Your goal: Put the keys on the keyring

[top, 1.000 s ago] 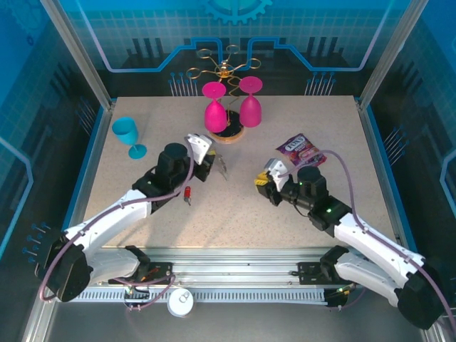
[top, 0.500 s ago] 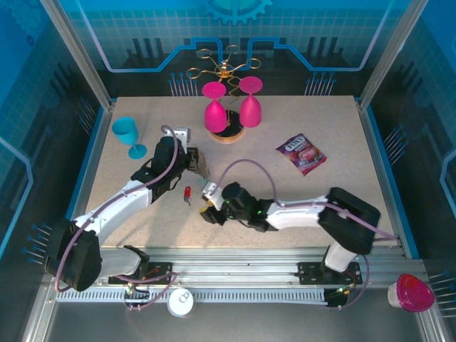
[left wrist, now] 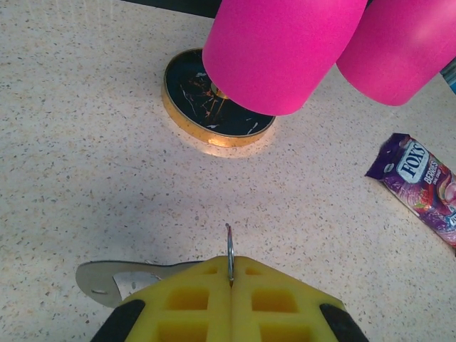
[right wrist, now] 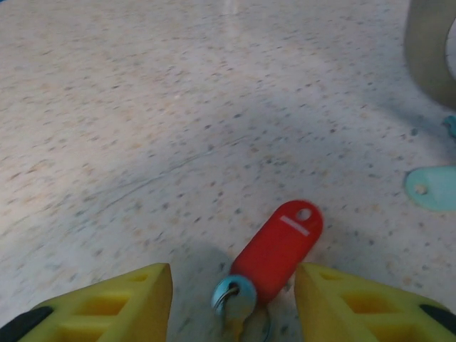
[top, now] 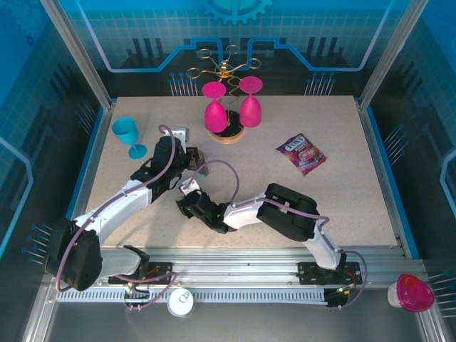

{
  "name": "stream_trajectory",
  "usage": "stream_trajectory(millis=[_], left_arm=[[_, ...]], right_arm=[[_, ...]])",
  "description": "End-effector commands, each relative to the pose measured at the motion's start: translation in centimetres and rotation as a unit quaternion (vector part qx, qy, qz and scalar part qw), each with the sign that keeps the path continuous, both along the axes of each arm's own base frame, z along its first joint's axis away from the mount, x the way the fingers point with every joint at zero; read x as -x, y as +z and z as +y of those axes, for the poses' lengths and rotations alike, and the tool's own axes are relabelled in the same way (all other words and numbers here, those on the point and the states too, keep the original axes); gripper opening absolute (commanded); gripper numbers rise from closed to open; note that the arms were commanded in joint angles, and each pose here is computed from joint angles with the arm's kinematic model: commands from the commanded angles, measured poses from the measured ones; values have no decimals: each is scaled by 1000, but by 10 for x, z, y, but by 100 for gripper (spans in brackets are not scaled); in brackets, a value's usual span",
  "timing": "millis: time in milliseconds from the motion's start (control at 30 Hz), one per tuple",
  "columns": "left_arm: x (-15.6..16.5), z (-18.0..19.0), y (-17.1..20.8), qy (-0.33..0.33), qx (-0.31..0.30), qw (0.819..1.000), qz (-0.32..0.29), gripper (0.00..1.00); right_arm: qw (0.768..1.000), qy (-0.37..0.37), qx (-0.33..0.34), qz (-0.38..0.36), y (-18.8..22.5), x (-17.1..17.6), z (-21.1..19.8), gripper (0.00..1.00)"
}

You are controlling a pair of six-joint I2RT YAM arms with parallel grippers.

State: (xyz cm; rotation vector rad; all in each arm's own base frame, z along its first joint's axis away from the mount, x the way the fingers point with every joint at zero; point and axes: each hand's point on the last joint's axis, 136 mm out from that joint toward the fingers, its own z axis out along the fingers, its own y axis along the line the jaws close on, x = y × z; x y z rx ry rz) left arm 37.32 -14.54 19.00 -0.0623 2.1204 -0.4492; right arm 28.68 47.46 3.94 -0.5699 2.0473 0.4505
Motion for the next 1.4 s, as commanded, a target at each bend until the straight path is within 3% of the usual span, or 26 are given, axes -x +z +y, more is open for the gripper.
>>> stream_trajectory(millis=[0, 100, 267, 467, 700, 833, 933, 1033, 1200, 1367], left_arm=[[0, -2, 11, -13, 8, 1000, -15, 0], [0, 0, 13, -7, 9, 1000, -19, 0], [1, -1, 17, -13, 9, 999, -31, 0], [5, -11, 24, -51, 10, 997, -52, 0], [17, -32, 26, -133, -11, 989, -70, 0], [26, -41, 26, -168, -20, 982, -86, 0], [33, -49, 28, -194, -30, 975, -99, 0], [40, -58, 29, -219, -49, 967, -118, 0], [47, -68, 26, -248, -96, 954, -141, 0], [51, -78, 26, -266, -105, 945, -157, 0]], right_arm=[[997, -68, 26, -5, -11, -14, -9, 50], [997, -69, 44, 0, -22, -14, -10, 45], [997, -57, 59, -3, -24, -6, -22, 18], [998, -32, 53, 18, -9, 20, -66, 0], [982, -64, 31, 174, -32, 61, -162, 0], [966, -68, 33, 248, -33, 76, -197, 0], [948, -60, 26, 311, -27, 80, -213, 20], [943, -59, 33, 325, -9, 74, -231, 38], [937, -101, 35, 331, 13, 66, -265, 48], [928, -136, -1, 347, 17, 70, -273, 48]])
